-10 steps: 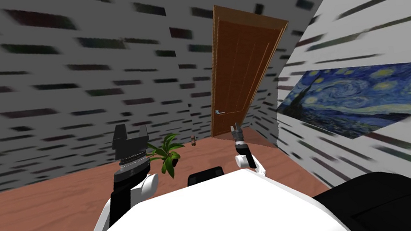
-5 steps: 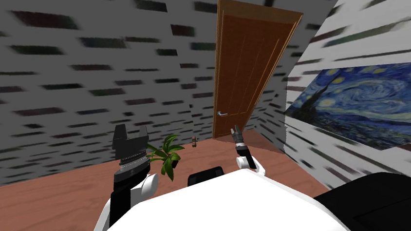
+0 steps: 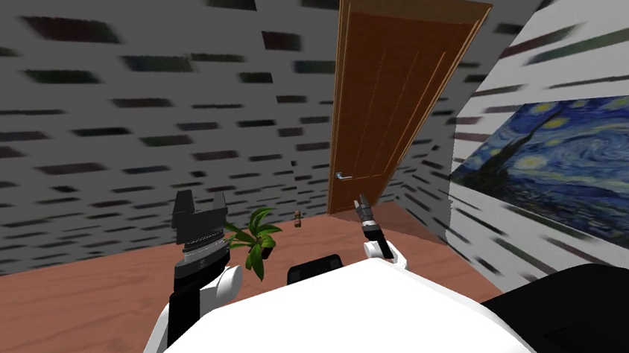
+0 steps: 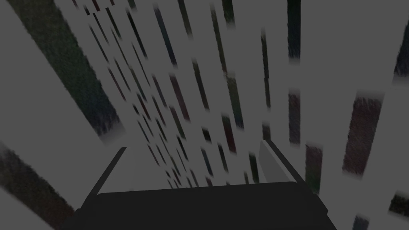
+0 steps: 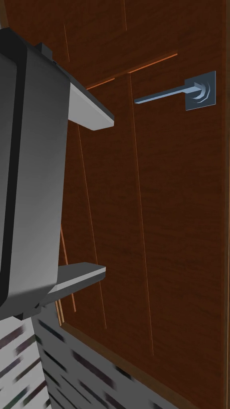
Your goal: Pull the door open
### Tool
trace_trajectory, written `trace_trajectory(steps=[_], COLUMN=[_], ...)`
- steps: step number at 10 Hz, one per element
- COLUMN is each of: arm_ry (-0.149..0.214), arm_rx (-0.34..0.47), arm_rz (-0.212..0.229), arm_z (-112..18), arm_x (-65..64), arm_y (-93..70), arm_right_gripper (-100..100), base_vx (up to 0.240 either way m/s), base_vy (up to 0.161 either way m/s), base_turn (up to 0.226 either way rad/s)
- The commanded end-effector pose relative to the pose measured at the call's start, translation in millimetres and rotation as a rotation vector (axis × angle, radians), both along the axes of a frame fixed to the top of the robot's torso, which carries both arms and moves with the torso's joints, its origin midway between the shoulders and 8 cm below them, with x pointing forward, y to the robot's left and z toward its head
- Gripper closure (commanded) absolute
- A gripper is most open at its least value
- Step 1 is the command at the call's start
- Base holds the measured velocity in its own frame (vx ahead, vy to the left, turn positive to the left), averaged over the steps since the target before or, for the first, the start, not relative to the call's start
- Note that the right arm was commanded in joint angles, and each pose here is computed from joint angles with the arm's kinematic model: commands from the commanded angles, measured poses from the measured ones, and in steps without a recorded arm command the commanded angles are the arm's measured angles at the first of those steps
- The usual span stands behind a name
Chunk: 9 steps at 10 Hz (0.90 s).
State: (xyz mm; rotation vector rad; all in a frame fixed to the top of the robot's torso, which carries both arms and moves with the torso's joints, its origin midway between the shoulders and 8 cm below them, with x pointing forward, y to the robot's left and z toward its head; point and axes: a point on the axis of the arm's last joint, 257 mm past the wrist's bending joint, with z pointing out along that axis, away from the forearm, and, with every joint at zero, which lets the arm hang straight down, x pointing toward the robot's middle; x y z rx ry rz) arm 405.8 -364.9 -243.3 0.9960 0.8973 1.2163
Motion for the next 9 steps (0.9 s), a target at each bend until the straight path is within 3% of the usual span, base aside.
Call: trace_trajectory(steps=[1, 9], arm_ry=[0.023, 0.119], arm_rx=[0.007, 0.030], arm_rz=[-0.001, -0.015], arm_z=[-13.0, -61.2], arm_x=[-1.1, -8.7], arm_y=[-5.1, -29.4], arm_right_gripper=[-100, -100], base_vx=[0.087, 0.076], base_vy=[-0.037, -0.041], base_turn=[0.083, 0.069])
